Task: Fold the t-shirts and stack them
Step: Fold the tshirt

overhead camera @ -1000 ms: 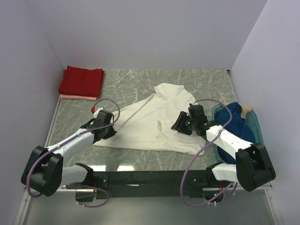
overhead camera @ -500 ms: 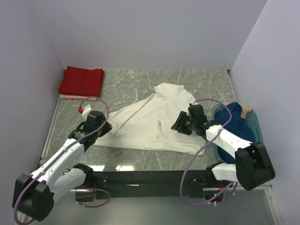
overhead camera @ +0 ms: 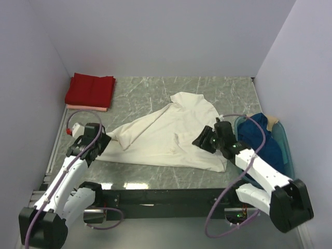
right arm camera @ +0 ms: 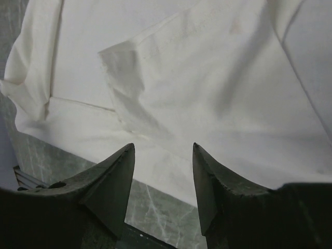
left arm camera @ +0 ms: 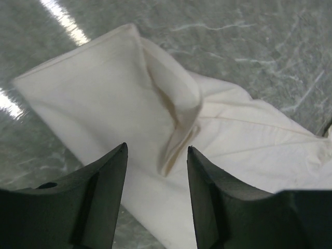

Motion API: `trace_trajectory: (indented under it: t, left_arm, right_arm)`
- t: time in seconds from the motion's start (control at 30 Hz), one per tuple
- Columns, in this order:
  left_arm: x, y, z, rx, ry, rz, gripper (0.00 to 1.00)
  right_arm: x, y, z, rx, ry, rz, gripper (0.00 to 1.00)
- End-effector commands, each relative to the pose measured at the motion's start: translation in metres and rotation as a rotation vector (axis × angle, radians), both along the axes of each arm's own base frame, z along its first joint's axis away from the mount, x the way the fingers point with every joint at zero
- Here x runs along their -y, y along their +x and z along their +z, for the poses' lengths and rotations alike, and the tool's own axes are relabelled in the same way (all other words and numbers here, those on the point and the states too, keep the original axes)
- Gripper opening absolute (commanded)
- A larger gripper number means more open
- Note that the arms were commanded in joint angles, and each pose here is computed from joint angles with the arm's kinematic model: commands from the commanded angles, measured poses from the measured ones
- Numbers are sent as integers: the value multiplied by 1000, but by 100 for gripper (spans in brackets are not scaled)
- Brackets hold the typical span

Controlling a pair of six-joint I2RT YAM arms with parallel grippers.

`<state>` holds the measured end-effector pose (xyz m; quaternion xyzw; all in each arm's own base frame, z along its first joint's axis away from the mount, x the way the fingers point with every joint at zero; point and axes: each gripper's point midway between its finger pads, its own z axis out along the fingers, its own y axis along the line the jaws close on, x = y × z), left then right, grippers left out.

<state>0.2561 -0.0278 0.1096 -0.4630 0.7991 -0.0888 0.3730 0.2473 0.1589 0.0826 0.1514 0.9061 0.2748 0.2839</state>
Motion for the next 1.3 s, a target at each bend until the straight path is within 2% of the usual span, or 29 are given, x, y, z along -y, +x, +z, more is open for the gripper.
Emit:
trace_trajectory:
  t: [0.0, 0.07, 0.23, 0.53, 0.73, 0.9, 1.1, 1.13, 1.2, 1.27]
  left_arm:
    - [-11, -24, -12, -48, -47, 115, 55]
    - [-14, -35, -16, -63, -71, 164, 58]
    - [-25, -58, -36, -117, -88, 283, 64]
    - [-39, -62, -45, -121, -60, 346, 73]
    - [-42, -57, -64, -155, -82, 352, 73]
    - [-44, -56, -75, -177, -79, 354, 73]
    - [-46, -51, -87, -185, -82, 347, 66]
    - [-45, -50, -89, -191, -84, 340, 61]
    - [-44, -47, -93, -182, -90, 333, 57]
    - [-44, -44, -95, -184, -83, 320, 47]
  right_arm:
    - [9, -25, -8, -61, 31, -77, 57]
    - [13, -35, -7, -74, 54, -109, 59]
    - [34, -69, -26, -248, 13, -235, 59]
    - [67, -108, -41, -383, -45, -403, 61]
    - [76, -125, -53, -478, -76, -400, 63]
    - [85, -120, -54, -481, -95, -428, 65]
    - [92, -110, -55, -474, -124, -457, 70]
    - [94, -109, -57, -483, -134, -465, 71]
    - [99, -105, -60, -476, -152, -481, 71]
    - [101, -98, -62, -470, -158, -493, 72]
